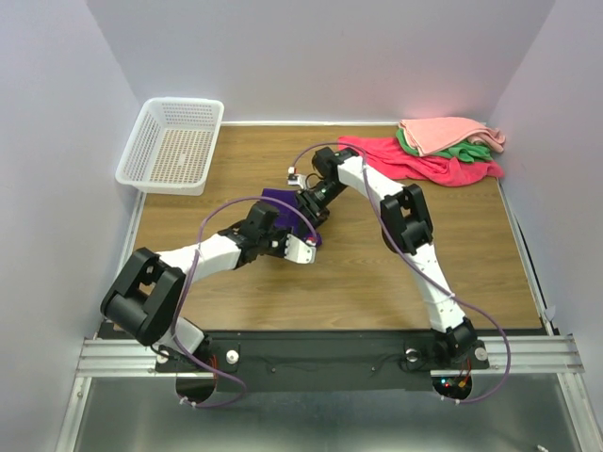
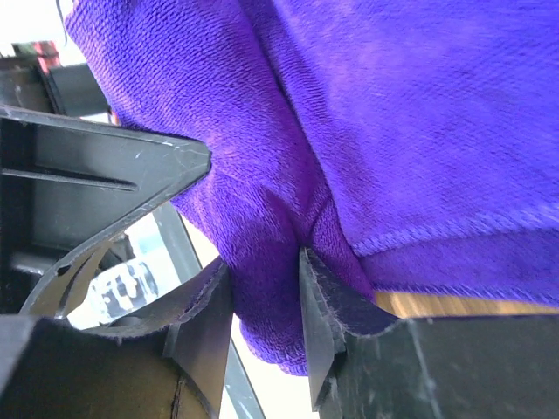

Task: Roll the towels
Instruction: Roll the towel

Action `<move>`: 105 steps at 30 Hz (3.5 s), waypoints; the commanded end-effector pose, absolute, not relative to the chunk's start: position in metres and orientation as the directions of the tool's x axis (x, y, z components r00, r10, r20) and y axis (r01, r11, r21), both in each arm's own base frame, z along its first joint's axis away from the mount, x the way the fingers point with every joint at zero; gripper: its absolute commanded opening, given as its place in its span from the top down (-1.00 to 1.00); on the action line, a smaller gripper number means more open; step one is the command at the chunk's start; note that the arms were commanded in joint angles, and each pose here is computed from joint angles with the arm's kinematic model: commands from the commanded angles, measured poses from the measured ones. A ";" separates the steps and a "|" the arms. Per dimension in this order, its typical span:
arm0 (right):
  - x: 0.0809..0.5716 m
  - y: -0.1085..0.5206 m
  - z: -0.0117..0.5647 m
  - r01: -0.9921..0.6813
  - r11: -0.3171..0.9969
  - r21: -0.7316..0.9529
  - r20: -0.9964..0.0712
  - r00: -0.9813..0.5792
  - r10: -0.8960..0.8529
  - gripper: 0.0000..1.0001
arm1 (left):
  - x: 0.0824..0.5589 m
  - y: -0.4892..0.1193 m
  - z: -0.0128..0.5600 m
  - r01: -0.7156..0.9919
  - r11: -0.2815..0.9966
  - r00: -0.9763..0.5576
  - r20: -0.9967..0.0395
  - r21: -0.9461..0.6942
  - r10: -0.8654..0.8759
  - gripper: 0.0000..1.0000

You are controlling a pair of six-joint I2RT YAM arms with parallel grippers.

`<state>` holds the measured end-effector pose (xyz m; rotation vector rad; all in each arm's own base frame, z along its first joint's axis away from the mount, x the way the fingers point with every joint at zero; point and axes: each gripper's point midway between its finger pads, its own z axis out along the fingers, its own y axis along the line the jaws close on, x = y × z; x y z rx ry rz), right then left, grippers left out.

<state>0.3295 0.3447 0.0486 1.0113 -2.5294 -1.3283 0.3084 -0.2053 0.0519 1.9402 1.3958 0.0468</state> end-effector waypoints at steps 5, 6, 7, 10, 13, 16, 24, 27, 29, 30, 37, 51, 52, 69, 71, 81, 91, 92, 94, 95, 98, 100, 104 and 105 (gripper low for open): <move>0.396 0.322 0.076 -0.564 0.497 0.660 -0.349 -0.815 -0.462 0.20 | 0.278 -0.181 0.028 0.905 -0.106 0.285 -0.400 0.412 0.871 1.00; 0.402 0.324 0.076 -0.577 0.496 0.649 -0.375 -0.810 -0.451 0.20 | 0.279 -0.181 0.028 0.906 -0.100 0.280 -0.405 0.412 0.870 1.00; 0.406 0.324 0.081 -0.585 0.500 0.639 -0.393 -0.807 -0.442 0.20 | 0.280 -0.181 0.028 0.906 -0.095 0.278 -0.408 0.413 0.870 1.00; 0.419 0.327 0.088 -0.598 0.519 0.611 -0.436 -0.801 -0.409 0.21 | 0.276 -0.179 0.024 0.908 -0.101 0.280 -0.410 0.408 0.868 1.00; 0.431 0.327 0.095 -0.610 0.540 0.580 -0.470 -0.792 -0.390 0.21 | 0.273 -0.177 0.022 0.900 -0.109 0.294 -0.405 0.421 0.866 1.00; 0.441 0.328 0.098 -0.618 0.557 0.555 -0.498 -0.783 -0.373 0.20 | 0.275 -0.177 0.025 0.897 -0.104 0.296 -0.409 0.429 0.863 1.00; 0.421 0.348 0.072 -0.606 0.521 0.601 -0.454 -0.796 -0.401 0.18 | 0.282 -0.180 0.028 0.922 -0.068 0.249 -0.451 0.380 0.857 1.00; 0.420 0.346 0.059 -0.600 0.537 0.592 -0.438 -0.800 -0.410 0.18 | 0.281 -0.182 0.029 0.943 -0.055 0.219 -0.488 0.328 0.845 1.00; 0.421 0.342 0.044 -0.588 0.561 0.583 -0.416 -0.809 -0.415 0.20 | 0.284 -0.183 0.035 0.957 -0.043 0.193 -0.515 0.288 0.835 1.00; 0.421 0.339 0.034 -0.580 0.584 0.568 -0.401 -0.815 -0.419 0.21 | 0.285 -0.183 0.036 0.966 -0.043 0.175 -0.519 0.256 0.837 1.00; 0.416 0.319 0.000 -0.537 0.678 0.502 -0.328 -0.844 -0.425 0.23 | 0.293 -0.175 0.036 0.999 0.043 -0.044 -0.597 -0.016 0.801 1.00; 0.446 0.297 0.078 -0.600 0.667 0.441 -0.522 -0.776 -0.354 0.20 | 0.325 -0.164 0.011 0.877 0.244 -0.431 -0.456 -0.414 0.778 1.00; 0.447 0.286 0.078 -0.601 0.664 0.445 -0.538 -0.772 -0.338 0.16 | 0.327 -0.164 0.011 0.875 0.243 -0.432 -0.450 -0.418 0.781 1.00; 0.363 0.337 0.153 -0.904 0.162 -0.396 -0.701 0.184 -0.689 -0.63 | 0.340 -0.159 -0.014 0.841 0.214 -0.428 -0.369 -0.497 0.825 0.90; 0.359 0.354 0.149 -0.856 0.143 -0.497 -0.665 0.269 -0.697 -0.63 | 0.340 -0.159 -0.012 0.838 0.212 -0.430 -0.368 -0.503 0.824 0.86; 0.364 0.391 0.124 -0.743 0.105 -0.661 -0.574 0.409 -0.710 -0.68 | 0.337 -0.158 -0.014 0.838 0.206 -0.425 -0.366 -0.506 0.828 0.63; 0.355 0.391 0.070 -0.817 0.050 -0.574 -0.561 0.349 -0.751 -0.57 | 0.342 -0.161 -0.006 0.851 0.202 -0.417 -0.388 -0.485 0.822 0.42; 0.349 0.392 0.065 -0.839 0.044 -0.543 -0.575 0.333 -0.747 -0.48 | 0.342 -0.160 -0.003 0.854 0.204 -0.414 -0.390 -0.478 0.822 0.41; 0.344 0.387 0.056 -0.861 0.036 -0.508 -0.573 0.307 -0.760 -0.29 | 0.344 -0.160 0.000 0.861 0.203 -0.409 -0.394 -0.467 0.823 0.38; 0.342 0.386 0.051 -0.871 0.030 -0.490 -0.575 0.297 -0.762 -0.04 | 0.345 -0.159 0.002 0.865 0.206 -0.405 -0.393 -0.459 0.826 0.36; 0.340 0.379 0.042 -0.912 0.043 -0.408 -0.591 0.228 -0.774 0.44 | 0.347 -0.157 0.015 0.880 0.213 -0.396 -0.409 -0.424 0.822 0.26; 0.338 0.370 0.041 -0.937 0.059 -0.345 -0.603 0.173 -0.779 0.93 | 0.350 -0.156 0.031 0.893 0.222 -0.393 -0.438 -0.391 0.808 0.17; 0.332 0.358 0.048 -0.966 0.086 -0.245 -0.628 0.090 -0.773 0.99 | 0.368 -0.143 0.071 0.923 0.279 -0.380 -0.515 -0.265 0.768 0.02; 0.330 0.357 0.050 -0.971 0.093 -0.220 -0.633 0.070 -0.771 0.99 | 0.374 -0.140 0.093 0.934 0.292 -0.358 -0.550 -0.208 0.755 -0.03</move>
